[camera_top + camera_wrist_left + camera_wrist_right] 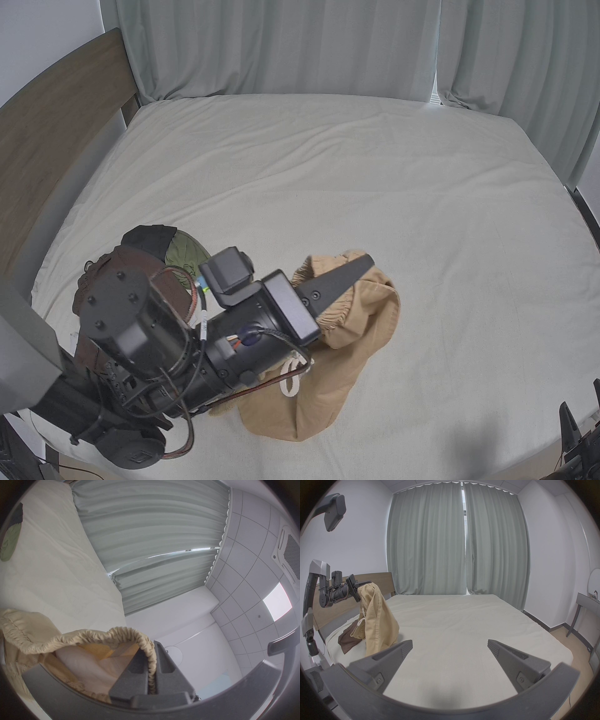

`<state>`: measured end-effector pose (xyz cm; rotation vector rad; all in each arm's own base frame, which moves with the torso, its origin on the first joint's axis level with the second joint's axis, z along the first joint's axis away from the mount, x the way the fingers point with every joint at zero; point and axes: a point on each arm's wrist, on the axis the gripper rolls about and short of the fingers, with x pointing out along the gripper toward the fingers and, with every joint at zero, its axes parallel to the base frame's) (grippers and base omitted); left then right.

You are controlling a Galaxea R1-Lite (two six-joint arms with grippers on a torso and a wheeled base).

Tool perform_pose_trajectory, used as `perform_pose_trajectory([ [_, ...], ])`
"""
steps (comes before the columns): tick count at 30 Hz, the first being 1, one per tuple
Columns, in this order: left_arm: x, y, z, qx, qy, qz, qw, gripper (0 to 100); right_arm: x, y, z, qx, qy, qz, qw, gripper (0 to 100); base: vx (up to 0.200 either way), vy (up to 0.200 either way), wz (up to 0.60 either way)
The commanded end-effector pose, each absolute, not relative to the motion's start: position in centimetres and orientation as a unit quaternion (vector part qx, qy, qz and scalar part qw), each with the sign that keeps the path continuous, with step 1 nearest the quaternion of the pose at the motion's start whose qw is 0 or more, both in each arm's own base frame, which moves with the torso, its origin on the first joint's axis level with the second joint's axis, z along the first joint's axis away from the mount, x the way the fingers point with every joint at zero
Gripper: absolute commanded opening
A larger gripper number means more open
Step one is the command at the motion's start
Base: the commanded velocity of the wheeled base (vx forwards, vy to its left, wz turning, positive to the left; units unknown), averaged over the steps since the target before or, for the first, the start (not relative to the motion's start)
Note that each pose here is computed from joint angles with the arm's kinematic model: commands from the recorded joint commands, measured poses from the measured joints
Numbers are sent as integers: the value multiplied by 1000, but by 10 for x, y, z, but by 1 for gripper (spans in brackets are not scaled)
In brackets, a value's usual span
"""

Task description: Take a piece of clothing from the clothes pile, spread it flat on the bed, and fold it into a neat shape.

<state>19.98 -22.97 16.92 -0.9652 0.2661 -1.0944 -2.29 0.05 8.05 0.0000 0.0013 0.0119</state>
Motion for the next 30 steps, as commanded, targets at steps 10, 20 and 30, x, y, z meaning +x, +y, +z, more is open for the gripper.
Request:
perform_pose_trajectory([
  [10, 208, -260, 146, -423, 164, -526, 719, 0, -23, 1, 76, -1, 1, 6, 1000, 100, 0, 0, 0],
  [20, 200, -278, 159, -424, 171, -581, 673, 0, -23, 1, 76, -1, 1, 6, 1000, 100, 0, 0, 0],
  [30, 199, -290, 193, -449, 129, -614, 637, 0, -23, 1, 76, -1, 1, 6, 1000, 100, 0, 0, 0],
])
